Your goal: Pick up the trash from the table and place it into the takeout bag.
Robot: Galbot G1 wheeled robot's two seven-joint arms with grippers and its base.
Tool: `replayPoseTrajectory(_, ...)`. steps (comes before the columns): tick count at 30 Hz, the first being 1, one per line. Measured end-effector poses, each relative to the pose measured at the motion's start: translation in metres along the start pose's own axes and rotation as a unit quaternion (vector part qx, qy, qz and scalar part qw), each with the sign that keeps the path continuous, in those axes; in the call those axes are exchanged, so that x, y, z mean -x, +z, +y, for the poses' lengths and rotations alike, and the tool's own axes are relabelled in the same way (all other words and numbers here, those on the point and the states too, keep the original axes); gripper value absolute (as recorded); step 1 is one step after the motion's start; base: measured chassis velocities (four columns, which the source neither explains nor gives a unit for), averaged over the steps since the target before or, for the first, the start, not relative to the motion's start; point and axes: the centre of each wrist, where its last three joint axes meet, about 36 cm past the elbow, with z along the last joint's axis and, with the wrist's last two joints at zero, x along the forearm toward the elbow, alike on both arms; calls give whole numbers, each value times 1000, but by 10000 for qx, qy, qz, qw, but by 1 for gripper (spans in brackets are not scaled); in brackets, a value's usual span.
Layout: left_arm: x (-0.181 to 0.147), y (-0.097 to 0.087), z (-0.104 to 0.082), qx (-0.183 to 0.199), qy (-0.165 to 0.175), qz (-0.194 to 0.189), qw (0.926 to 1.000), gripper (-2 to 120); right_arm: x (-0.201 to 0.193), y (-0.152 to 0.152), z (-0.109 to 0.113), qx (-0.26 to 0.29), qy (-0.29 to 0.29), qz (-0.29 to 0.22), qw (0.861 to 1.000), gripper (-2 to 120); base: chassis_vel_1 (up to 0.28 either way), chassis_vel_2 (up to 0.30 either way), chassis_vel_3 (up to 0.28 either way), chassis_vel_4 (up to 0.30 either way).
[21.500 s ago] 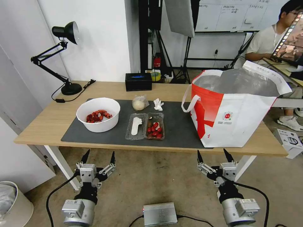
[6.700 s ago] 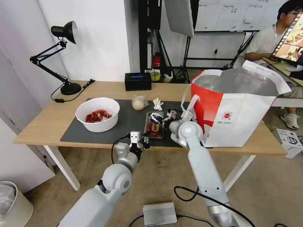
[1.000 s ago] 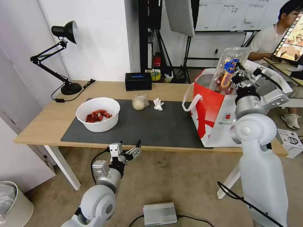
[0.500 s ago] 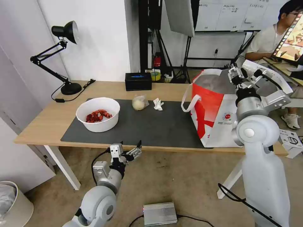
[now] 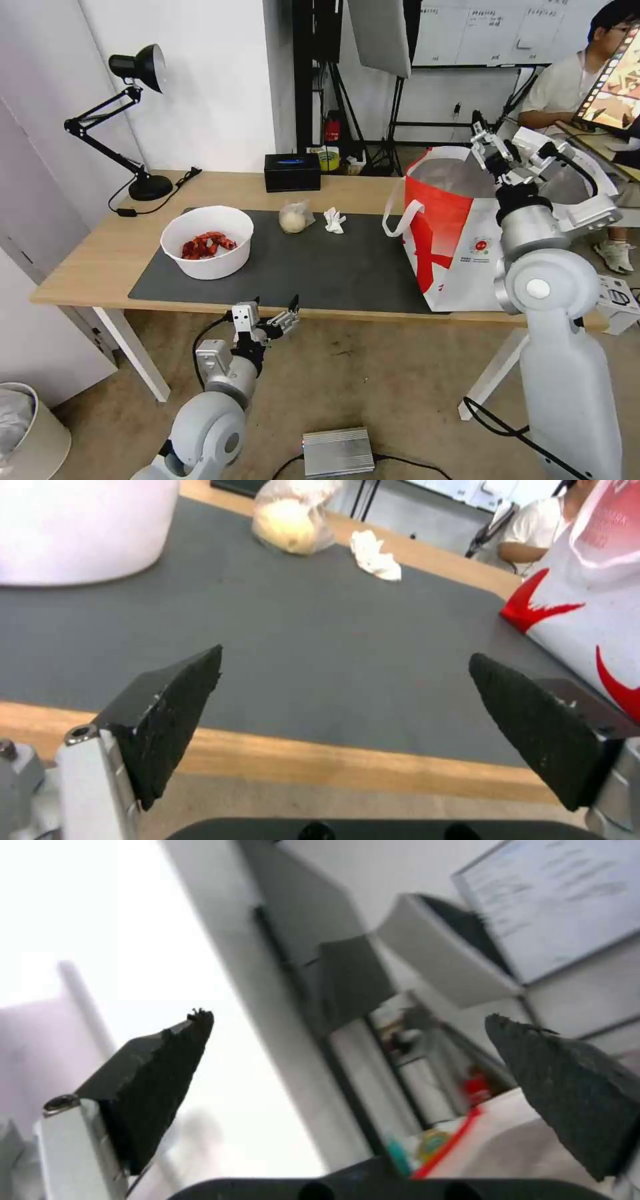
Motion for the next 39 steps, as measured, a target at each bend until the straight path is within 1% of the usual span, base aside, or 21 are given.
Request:
replayPoseTrajectory(1, 0, 0, 0, 0, 0, 0, 10000, 100, 0, 0, 0, 0, 0, 0, 10000, 100, 0, 0, 0, 0)
replayPoseTrajectory(3, 0, 0, 1, 24, -9, -27, 10000, 100, -11, 2, 1, -138, -424, 300, 9986, 100, 0, 0, 0, 0)
replayPoseTrajectory(5, 0, -1, 1, 31, -14, -33, 10000, 100, -13, 3, 1, -186, -511, 383, 9978, 100, 0, 0, 0, 0)
replayPoseTrajectory(6, 0, -1, 2, 46, -22, -43, 10000, 100, -21, 7, 1, -312, -721, 618, 9950, 100, 0, 0, 0, 0)
replayPoseTrajectory(8, 0, -2, 5, 87, -44, -74, 9999, 100, -36, 14, 0, -641, -949, 1066, 9877, 100, 0, 0, 0, 0)
replayPoseTrajectory(9, 0, -2, 5, 87, -44, -74, 9999, 100, -36, 14, 0, -641, -949, 1066, 9877, 100, 0, 0, 0, 0)
replayPoseTrajectory(12, 1, -2, 9, 195, -68, -136, 9997, 100, -55, 23, -5, -1145, -1032, 1606, 9749, 100, 0, 0, 0, 0)
replayPoseTrajectory(13, 1, -2, 9, 195, -68, -136, 9997, 100, -55, 23, -5, -1145, -1032, 1606, 9749, 100, 0, 0, 0, 0)
replayPoseTrajectory(14, 2, 0, 12, 275, -73, -170, 9995, 100, -63, 27, -7, -1321, -1030, 1776, 9697, 100, 0, 0, 0, 0)
replayPoseTrajectory(16, 3, 0, 16, 398, -84, -247, 9989, 100, -77, 32, -9, -1607, -996, 2030, 9607, 100, 0, 0, 0, 0)
replayPoseTrajectory(17, 3, 0, 16, 398, -84, -247, 9989, 100, -77, 32, -9, -1607, -996, 2030, 9607, 100, 0, 0, 0, 0)
replayPoseTrajectory(19, 5, 0, 21, 516, -113, -328, 9981, 100, -89, 39, -11, -1843, -944, 2202, 9532, 100, 0, 0, 0, 0)
replayPoseTrajectory(20, 5, 0, 21, 516, -113, -328, 9981, 100, -89, 39, -11, -1843, -944, 2202, 9532, 100, 0, 0, 0, 0)
replayPoseTrajectory(23, 7, 1, 28, 699, -177, -410, 9966, 100, -106, 47, -13, -2111, -833, 2401, 9438, 100, 0, 0, 0, 0)
replayPoseTrajectory(24, 7, 1, 28, 699, -177, -410, 9966, 100, -106, 47, -13, -2111, -833, 2401, 9438, 100, 0, 0, 0, 0)
replayPoseTrajectory(28, 5, 4, 37, 952, -253, -493, 9939, 100, -125, 54, -11, -2395, -525, 2585, 9344, 100, 0, 0, 0, 0)
replayPoseTrajectory(32, 3, 6, 43, 982, -312, -553, 9931, 100, -135, 59, -8, -2421, -338, 2667, 9323, 100, 0, 0, 0, 0)
replayPoseTrajectory(35, -3, 9, 53, 1007, -443, -597, 9921, 100, -149, 73, -3, -2352, -76, 2809, 9304, 100, 0, 0, 0, 0)
replayPoseTrajectory(36, -3, 9, 53, 1007, -443, -597, 9921, 100, -149, 73, -3, -2352, -76, 2809, 9304, 100, 0, 0, 0, 0)
replayPoseTrajectory(39, -7, 13, 56, 1089, -450, -598, 9912, 100, -164, 88, 1, -2247, 225, 2893, 9302, 100, 0, 0, 0, 0)
